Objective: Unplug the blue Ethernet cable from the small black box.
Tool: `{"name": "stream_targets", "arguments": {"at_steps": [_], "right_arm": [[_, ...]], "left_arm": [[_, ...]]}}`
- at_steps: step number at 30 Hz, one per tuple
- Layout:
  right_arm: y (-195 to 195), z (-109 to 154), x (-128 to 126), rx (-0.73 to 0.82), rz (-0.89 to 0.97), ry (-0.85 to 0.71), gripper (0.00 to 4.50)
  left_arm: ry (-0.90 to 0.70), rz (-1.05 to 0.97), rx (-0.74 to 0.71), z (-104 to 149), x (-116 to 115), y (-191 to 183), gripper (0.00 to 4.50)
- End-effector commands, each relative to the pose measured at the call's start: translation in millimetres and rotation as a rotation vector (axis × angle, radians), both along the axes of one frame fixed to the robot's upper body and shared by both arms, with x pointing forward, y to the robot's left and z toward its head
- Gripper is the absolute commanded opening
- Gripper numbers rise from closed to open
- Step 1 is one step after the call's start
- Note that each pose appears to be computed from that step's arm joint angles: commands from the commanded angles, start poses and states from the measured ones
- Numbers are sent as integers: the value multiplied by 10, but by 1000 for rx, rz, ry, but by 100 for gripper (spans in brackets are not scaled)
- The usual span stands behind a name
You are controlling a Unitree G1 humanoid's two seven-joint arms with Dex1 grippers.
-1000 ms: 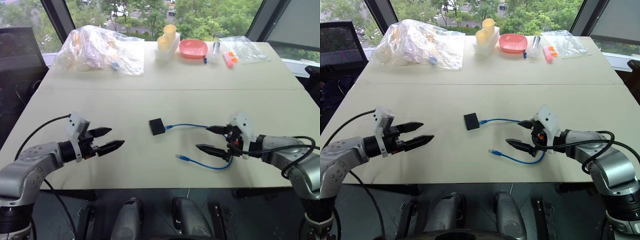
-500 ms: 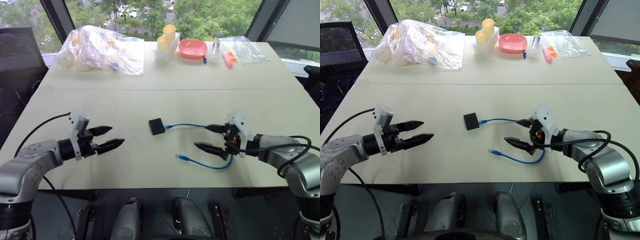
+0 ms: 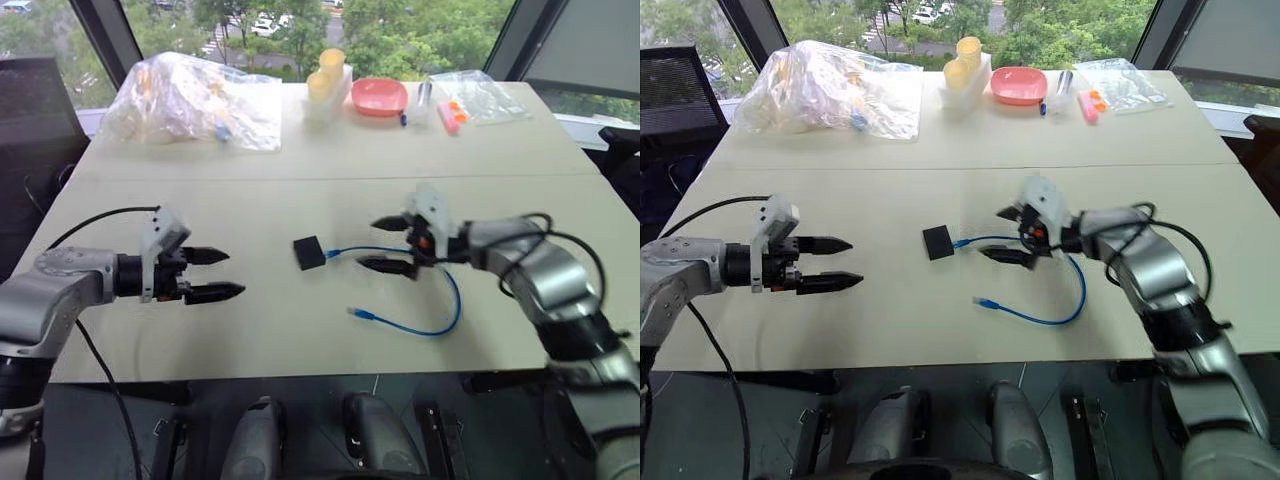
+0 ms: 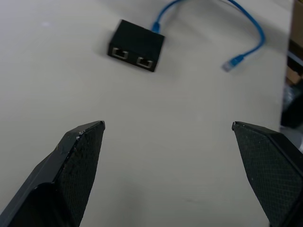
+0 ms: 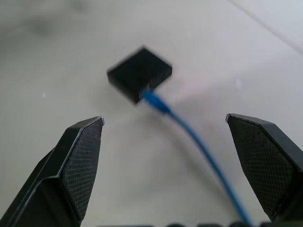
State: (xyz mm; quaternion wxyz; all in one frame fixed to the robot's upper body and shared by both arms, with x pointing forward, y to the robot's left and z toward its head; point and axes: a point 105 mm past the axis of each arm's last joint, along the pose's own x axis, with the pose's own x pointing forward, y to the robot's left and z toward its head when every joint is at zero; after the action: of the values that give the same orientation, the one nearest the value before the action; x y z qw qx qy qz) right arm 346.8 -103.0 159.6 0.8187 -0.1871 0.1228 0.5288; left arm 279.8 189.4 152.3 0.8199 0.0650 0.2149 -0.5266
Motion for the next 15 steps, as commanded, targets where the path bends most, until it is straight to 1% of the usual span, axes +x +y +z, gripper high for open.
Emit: {"name": "stream_targets", "arguments": {"at_steps": [1,3,6,11,13,15], "right_arm": [[116,-137,205,-85,60,-10,436],[201,-220,292,-127,105,4,436],[272,-350,342,-191,176,41,436],[208,-657,413,-385,243,80,436],[202,-699,390,-394,277,110,380],[196,-716,385,-402,293,114,307]], "left_arm": [[-16,-54,12,55,-15,-25,448],[-33,-44,9,74,3,-20,448],[-54,-1,-17,111,35,-1,448],[-49,32,-50,175,-69,48,448],[-64,61,-37,169,-74,70,450],[-68,72,-31,153,-90,70,450]]}}
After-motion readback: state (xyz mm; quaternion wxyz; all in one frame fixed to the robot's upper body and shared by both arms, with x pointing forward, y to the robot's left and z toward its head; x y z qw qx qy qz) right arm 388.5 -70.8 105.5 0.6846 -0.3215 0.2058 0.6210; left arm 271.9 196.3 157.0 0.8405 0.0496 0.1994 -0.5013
